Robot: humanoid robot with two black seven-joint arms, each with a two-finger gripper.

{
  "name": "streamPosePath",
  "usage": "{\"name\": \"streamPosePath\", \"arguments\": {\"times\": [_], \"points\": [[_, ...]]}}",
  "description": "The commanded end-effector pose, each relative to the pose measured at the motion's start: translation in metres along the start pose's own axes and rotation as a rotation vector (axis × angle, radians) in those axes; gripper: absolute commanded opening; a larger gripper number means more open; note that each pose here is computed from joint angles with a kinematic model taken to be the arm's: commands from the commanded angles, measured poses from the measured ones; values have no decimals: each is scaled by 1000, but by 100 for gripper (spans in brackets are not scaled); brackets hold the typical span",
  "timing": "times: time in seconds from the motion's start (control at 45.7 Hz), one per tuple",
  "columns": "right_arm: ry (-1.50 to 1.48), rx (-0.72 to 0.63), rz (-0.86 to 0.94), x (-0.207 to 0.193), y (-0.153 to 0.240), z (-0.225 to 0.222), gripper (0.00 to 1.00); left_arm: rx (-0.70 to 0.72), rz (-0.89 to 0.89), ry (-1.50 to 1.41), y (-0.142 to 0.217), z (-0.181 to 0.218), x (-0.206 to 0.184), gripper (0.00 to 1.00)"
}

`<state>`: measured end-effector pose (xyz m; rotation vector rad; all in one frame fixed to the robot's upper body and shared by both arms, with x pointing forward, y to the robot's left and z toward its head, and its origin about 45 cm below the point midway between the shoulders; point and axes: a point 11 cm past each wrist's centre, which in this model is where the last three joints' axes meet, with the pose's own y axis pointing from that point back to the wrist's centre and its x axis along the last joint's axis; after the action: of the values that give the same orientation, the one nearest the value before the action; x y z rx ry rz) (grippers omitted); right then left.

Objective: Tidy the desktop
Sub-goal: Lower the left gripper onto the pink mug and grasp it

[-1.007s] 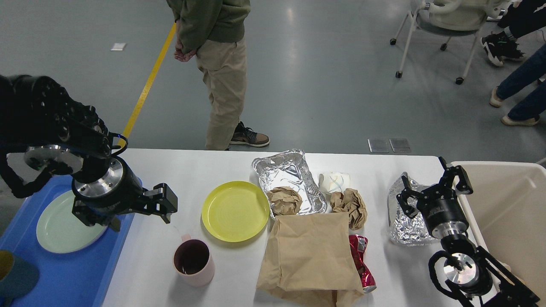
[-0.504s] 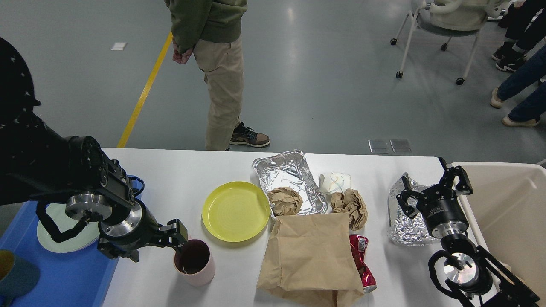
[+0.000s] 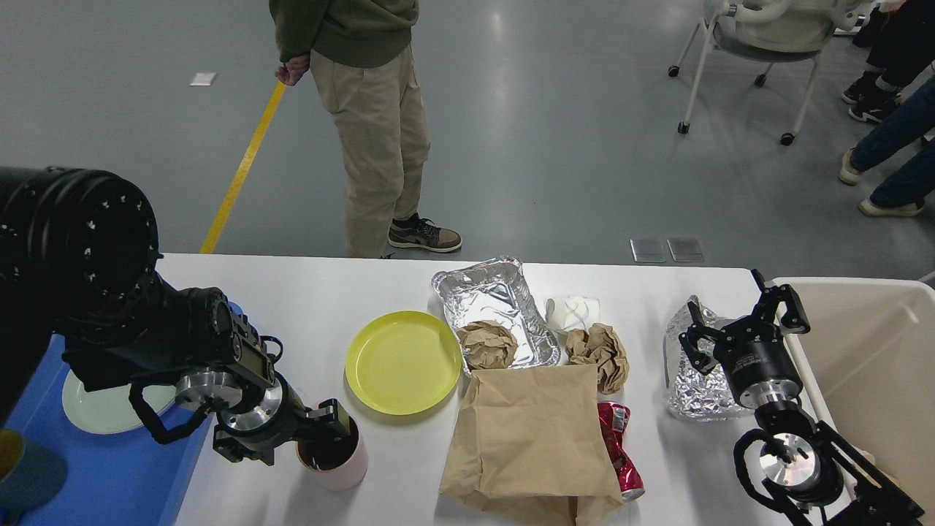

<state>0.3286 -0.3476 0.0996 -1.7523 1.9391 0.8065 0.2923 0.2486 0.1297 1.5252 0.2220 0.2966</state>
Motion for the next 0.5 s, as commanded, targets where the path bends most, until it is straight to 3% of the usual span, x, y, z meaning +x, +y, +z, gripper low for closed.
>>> {"name": "streamPosePath", "arguments": {"times": [0.0,0.241,0.482], "points": [[0,0,0,0,0,0,100,8,7,-5,-15,-2,-5,88],[0,-1,0,0,0,0,100,9,28,-25,-22,2,-8,86],[0,0,0,0,0,0,100,22,33,-26,-22,0,-7,63]]}}
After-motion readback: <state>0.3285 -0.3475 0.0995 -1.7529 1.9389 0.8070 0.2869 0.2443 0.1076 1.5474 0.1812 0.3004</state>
